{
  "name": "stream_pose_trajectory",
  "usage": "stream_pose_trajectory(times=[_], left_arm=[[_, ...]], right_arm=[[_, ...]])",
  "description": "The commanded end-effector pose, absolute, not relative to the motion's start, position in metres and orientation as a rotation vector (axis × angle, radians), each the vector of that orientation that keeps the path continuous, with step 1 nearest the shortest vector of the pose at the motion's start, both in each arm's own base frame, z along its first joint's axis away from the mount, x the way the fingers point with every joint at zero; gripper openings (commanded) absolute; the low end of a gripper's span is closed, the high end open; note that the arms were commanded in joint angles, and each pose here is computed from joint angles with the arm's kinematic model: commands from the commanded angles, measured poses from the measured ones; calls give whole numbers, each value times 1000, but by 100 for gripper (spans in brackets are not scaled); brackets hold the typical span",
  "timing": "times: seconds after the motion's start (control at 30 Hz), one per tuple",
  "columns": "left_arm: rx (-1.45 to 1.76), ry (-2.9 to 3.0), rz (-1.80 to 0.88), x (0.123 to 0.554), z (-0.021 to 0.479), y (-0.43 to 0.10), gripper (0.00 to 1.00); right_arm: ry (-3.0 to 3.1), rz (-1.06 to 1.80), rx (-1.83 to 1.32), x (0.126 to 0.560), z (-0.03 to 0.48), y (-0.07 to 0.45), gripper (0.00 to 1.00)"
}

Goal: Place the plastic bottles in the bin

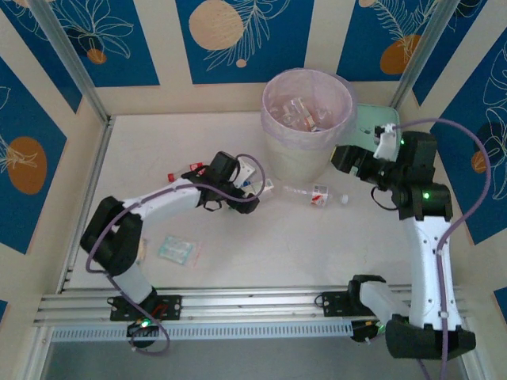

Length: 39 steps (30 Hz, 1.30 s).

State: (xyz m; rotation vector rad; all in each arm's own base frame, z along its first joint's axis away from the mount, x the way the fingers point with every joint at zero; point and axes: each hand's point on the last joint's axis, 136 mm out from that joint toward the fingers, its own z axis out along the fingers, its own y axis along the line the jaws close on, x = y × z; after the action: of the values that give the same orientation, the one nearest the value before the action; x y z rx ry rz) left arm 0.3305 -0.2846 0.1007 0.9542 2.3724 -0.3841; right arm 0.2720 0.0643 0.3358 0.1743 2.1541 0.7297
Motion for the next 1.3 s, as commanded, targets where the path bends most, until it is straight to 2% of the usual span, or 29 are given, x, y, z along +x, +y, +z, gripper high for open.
stream_pose_trajectory(times=[0.0,0.23,0.43,0.67,0.87,1.03,1.17,1.27], left_arm=[[1069,2391,-291,334,87,-278,99],[1130,2442,-106,342,58,-268,90],[1166,2460,-102,340,44,-275,69],[1108,2435,-130,336,64,-274,45],[1010,2378,-253,322,103,-274,42],[874,2290,-377,302,139,-265,41],[751,2191,-628,277,163,-271,41],[671,2107,-797,261,175,-277,41]], right_arm=[[2176,754,212,252,324,62,86],[2186,802,258,240,305,60,86],[2160,904,262,244,305,66,86],[2156,902,291,243,301,62,86],[2137,969,340,241,289,66,85],[2089,1199,344,242,282,89,83],[2083,1307,276,247,276,119,80],[2135,1295,185,250,271,146,83]])
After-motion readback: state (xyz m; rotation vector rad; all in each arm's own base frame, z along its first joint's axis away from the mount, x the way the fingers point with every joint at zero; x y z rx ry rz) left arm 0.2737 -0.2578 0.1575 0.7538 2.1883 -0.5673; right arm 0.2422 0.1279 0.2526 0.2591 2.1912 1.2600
